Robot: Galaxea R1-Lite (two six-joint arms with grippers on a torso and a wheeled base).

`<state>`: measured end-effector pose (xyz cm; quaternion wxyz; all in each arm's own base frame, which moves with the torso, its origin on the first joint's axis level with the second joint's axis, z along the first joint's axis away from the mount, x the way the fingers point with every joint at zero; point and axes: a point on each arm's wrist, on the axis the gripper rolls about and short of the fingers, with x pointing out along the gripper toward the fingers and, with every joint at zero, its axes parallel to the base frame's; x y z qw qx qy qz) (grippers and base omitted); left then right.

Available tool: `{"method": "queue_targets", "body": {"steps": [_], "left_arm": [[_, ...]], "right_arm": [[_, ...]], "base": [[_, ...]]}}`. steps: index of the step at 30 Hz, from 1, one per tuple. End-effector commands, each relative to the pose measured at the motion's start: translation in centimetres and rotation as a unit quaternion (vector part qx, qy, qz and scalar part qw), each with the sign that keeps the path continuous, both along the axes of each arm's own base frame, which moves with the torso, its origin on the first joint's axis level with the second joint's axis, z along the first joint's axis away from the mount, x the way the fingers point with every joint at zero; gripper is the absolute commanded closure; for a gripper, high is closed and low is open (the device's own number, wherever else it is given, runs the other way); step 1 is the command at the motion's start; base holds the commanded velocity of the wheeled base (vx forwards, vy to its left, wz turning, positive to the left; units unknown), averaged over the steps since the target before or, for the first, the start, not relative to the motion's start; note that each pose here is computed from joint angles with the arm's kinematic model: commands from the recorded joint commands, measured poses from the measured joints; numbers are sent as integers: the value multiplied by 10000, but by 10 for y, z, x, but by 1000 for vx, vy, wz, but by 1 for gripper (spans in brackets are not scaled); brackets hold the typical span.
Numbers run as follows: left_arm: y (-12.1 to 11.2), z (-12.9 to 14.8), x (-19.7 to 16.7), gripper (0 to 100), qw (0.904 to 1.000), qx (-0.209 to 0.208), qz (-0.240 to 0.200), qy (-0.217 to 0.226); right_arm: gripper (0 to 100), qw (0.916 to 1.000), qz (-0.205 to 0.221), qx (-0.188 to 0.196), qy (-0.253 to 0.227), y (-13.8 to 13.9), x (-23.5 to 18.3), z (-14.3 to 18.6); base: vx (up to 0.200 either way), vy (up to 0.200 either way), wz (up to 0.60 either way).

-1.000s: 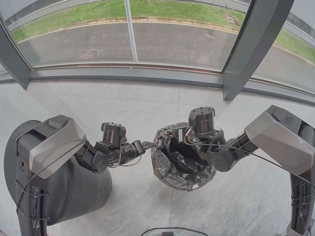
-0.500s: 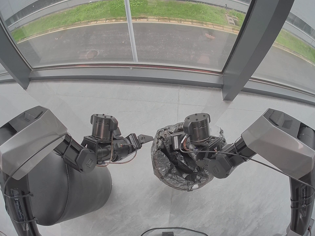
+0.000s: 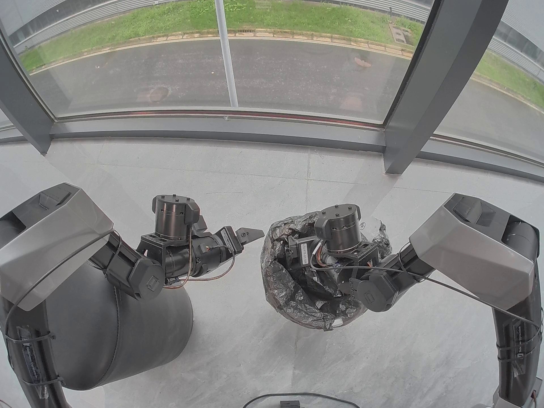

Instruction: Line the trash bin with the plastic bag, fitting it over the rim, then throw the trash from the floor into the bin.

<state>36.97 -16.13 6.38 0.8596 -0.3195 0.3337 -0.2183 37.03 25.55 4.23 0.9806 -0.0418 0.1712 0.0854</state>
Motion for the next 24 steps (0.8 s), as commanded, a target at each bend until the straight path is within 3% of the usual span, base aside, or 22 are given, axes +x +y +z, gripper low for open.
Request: {"method": "queue_targets", "body": {"steps": [1, 24], "left_arm": [[0, -4, 1, 0, 10000, 18, 0, 34], [-2, -8, 1, 0, 10000, 45, -2, 80]], "right_arm": [[0, 10000, -68, -46, 55, -5, 6, -8], [0, 9995, -113, -198, 240, -3, 17, -40]], "base": [[0, 0, 0], [0, 0, 0]]}}
